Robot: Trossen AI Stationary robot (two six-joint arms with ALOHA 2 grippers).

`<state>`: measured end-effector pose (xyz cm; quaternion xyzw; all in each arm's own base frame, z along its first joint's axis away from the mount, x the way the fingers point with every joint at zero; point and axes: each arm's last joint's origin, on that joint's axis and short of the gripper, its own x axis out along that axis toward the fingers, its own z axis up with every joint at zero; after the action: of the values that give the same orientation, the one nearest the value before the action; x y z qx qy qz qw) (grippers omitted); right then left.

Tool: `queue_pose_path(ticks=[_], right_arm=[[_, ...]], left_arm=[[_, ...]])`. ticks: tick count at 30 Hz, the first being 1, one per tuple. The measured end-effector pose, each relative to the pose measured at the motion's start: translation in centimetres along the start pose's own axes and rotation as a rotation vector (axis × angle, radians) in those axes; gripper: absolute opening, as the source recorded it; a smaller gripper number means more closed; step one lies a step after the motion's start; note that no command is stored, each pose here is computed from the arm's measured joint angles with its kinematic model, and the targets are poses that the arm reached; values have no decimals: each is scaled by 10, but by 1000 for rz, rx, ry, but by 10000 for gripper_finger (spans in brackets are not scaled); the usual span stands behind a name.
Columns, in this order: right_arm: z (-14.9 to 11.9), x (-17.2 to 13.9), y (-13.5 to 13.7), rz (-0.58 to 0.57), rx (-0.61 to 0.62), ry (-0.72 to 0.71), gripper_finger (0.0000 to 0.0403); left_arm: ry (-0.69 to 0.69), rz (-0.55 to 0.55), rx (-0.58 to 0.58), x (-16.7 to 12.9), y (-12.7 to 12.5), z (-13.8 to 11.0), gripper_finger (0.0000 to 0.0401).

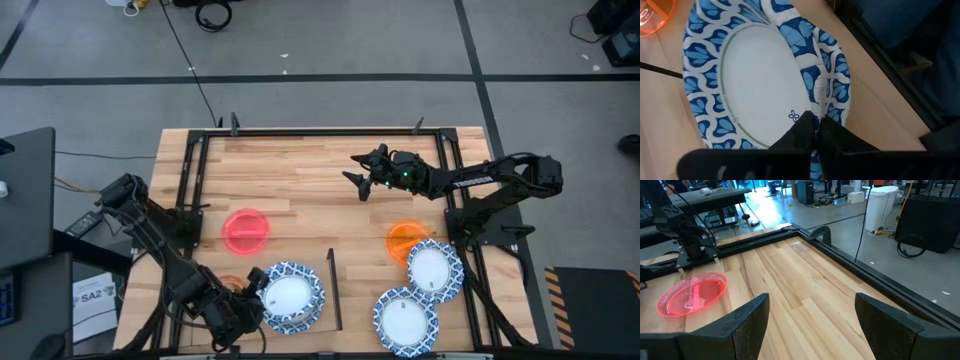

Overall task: Place and stack plates onto a shelf
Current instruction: Stack the top left blue bowl on top of the other blue bowl on the shelf

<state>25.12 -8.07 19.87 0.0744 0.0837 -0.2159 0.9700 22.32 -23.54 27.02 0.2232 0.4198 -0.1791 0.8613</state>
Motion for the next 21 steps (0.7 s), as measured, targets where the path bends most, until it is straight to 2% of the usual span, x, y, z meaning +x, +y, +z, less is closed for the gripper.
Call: queue_pose_path(ticks=[9,14,21], right_arm=[[0,0,0,0,0,0,300],[0,0,0,0,0,0,300],[0,0,0,0,0,0,300]], left_arm=[[-3,16,-3,0,1,0,57],[-11,61,-13,0,2,0,96],[-44,56,-34,-1,1,4,158]])
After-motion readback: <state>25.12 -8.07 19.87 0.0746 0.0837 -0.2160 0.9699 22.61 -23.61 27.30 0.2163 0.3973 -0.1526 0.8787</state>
